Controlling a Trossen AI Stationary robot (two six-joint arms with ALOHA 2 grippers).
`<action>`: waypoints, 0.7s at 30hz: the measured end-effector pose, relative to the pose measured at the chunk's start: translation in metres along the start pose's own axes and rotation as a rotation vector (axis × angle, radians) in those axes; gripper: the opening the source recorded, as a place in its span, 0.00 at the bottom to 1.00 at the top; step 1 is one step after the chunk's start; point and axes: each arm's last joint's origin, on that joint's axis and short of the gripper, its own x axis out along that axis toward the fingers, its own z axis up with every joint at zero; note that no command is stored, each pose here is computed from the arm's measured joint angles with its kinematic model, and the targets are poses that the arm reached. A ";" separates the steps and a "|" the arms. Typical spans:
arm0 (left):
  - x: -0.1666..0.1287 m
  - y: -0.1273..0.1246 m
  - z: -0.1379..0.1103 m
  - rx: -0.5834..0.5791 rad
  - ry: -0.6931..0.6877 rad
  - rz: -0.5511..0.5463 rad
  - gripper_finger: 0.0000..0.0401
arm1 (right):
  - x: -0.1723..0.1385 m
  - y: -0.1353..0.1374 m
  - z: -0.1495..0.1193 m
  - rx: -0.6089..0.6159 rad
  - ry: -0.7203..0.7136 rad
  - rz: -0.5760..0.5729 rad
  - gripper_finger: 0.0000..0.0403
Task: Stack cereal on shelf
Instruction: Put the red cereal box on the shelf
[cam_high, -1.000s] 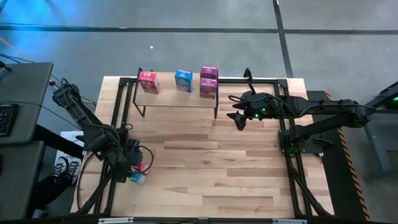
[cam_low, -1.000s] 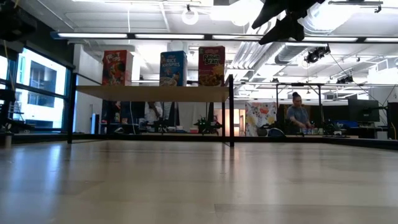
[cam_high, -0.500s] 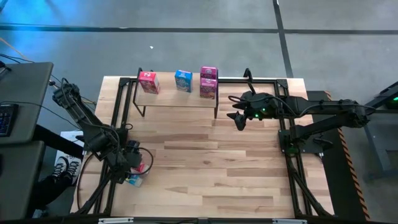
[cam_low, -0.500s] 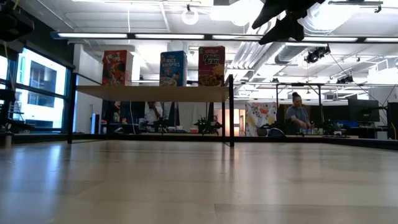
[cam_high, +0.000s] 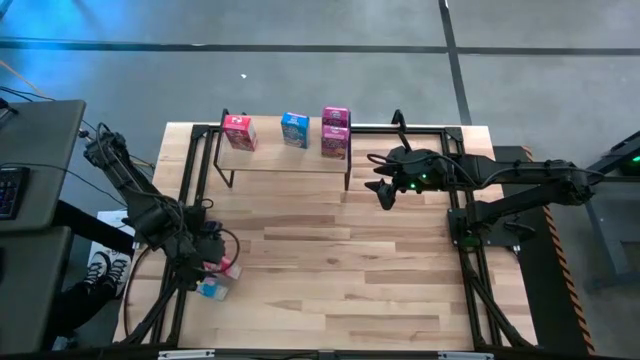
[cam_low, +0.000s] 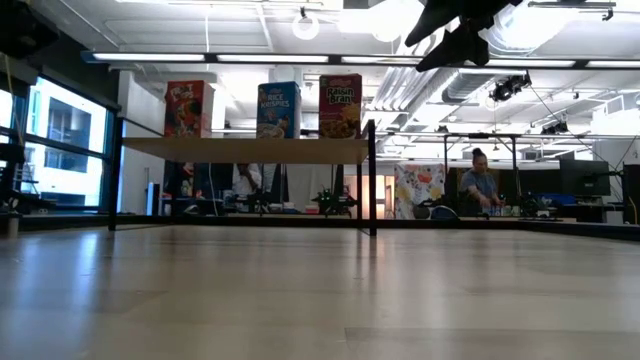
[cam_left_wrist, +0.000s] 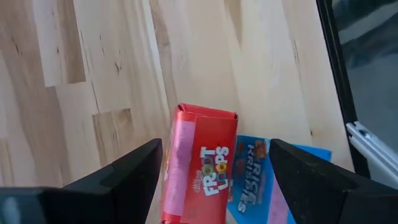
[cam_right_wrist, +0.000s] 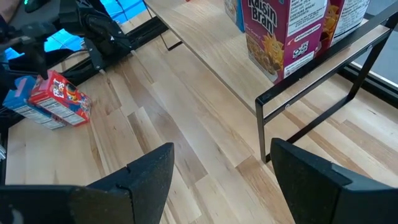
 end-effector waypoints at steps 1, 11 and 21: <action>0.001 0.000 -0.001 0.008 0.003 0.002 0.72 | 0.000 0.000 0.000 0.000 0.000 0.000 0.65; 0.015 0.005 -0.010 0.017 0.030 0.059 0.72 | 0.000 0.000 0.000 0.003 -0.001 -0.003 0.65; 0.023 0.006 -0.015 -0.002 0.083 0.047 0.72 | 0.000 0.000 0.000 0.000 -0.002 -0.003 0.65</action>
